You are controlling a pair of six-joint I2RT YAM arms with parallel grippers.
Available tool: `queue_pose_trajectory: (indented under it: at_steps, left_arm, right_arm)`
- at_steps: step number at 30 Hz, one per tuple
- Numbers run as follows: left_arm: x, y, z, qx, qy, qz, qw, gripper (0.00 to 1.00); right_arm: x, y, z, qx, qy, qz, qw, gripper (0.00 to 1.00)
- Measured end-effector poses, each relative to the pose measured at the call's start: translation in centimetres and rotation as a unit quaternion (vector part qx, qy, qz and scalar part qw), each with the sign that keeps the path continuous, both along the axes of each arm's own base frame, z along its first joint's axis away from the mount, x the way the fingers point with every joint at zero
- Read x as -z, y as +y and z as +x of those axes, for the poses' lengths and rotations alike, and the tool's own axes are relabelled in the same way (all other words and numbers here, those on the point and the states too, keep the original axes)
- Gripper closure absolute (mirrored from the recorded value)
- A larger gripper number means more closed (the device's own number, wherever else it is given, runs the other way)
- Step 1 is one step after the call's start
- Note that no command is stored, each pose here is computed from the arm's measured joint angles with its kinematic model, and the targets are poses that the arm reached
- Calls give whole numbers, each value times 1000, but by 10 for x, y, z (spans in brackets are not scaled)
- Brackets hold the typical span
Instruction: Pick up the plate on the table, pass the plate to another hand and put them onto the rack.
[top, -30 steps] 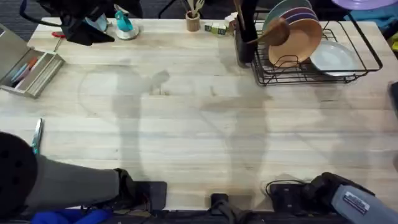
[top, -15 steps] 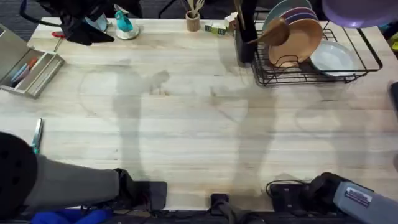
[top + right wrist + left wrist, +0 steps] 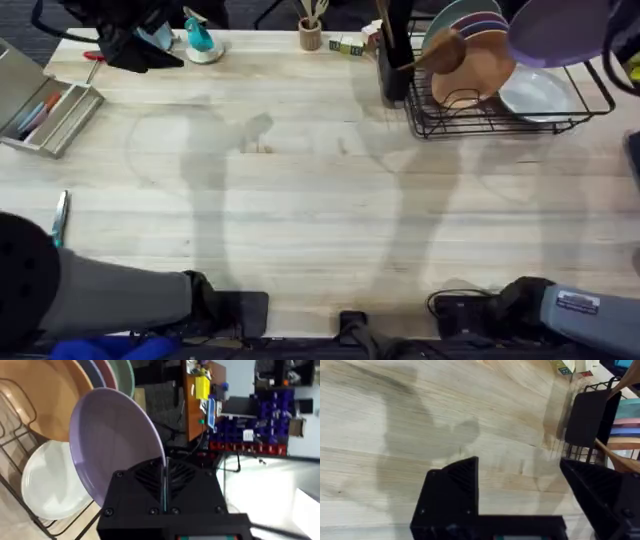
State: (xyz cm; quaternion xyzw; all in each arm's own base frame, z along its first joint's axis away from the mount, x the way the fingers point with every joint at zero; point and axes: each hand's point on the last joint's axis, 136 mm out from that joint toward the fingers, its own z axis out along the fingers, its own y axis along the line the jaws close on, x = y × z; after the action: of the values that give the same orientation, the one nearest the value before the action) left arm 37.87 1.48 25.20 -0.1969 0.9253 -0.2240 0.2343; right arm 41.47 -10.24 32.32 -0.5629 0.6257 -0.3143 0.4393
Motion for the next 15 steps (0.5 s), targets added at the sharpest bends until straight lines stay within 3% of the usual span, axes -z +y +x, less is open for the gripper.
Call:
queue_pose_trajectory:
  at_steps: [15]
  left_arm:
    - [0,0,0,0,0,0,1000,6]
  right_arm:
    - [44,54,24,-121,37,-70,989,973]
